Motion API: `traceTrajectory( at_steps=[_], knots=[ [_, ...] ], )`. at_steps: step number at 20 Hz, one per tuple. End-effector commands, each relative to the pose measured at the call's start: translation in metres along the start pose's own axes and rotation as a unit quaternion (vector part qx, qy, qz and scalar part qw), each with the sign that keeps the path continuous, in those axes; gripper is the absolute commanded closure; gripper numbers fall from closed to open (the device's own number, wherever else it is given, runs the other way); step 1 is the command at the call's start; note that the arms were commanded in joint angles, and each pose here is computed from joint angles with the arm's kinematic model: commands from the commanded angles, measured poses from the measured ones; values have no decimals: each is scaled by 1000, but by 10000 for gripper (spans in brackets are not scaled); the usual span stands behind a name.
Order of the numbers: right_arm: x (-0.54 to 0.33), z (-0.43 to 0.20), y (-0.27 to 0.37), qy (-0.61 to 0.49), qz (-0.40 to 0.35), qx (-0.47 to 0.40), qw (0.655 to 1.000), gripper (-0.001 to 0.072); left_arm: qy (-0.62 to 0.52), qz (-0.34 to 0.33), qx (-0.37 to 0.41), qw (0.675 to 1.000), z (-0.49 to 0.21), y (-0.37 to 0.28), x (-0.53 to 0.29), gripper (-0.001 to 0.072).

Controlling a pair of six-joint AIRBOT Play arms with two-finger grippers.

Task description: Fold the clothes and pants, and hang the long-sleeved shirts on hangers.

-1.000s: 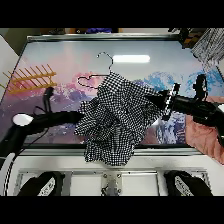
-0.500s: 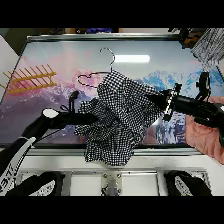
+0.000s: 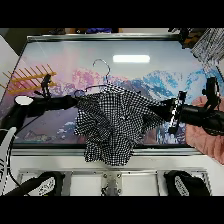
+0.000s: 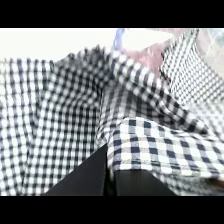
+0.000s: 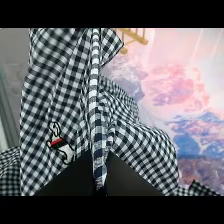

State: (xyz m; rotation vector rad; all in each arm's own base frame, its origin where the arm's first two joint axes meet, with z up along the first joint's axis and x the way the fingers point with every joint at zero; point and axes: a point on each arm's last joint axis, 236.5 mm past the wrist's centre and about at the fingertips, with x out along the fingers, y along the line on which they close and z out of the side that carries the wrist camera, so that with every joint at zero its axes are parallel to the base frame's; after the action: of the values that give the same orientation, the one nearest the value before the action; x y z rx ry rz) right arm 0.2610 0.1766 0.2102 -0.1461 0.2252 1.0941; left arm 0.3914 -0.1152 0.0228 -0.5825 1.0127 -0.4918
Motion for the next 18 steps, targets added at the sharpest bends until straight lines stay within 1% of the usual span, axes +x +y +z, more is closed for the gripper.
traceTrajectory(
  at_steps=[1,3,5,7,10,13,15,17,18],
  knots=[
    [-5,2,13,9,6,18,1000,707,30,-8,9,999,17,-3,-8,696],
    [-5,-7,11,27,0,26,999,709,37,-15,9,999,27,-6,-6,696],
    [-7,-22,7,58,-10,38,998,709,19,-15,11,1000,46,-9,-16,696],
    [-8,-28,-2,72,-32,44,996,709,16,-16,34,999,60,-20,-31,697],
    [-12,-18,-23,52,-85,45,994,709,25,18,82,996,68,-35,-60,696],
    [-14,-13,-33,41,-109,60,991,708,-3,55,135,989,78,-60,-93,696],
    [-16,-6,-34,35,-114,52,992,709,-19,79,164,983,77,-73,-115,696],
    [-18,1,-35,31,-117,53,991,709,-7,104,168,980,62,-72,-125,696],
    [-19,1,-35,33,-117,55,991,709,-2,105,167,980,55,-75,-127,696]
  ],
)
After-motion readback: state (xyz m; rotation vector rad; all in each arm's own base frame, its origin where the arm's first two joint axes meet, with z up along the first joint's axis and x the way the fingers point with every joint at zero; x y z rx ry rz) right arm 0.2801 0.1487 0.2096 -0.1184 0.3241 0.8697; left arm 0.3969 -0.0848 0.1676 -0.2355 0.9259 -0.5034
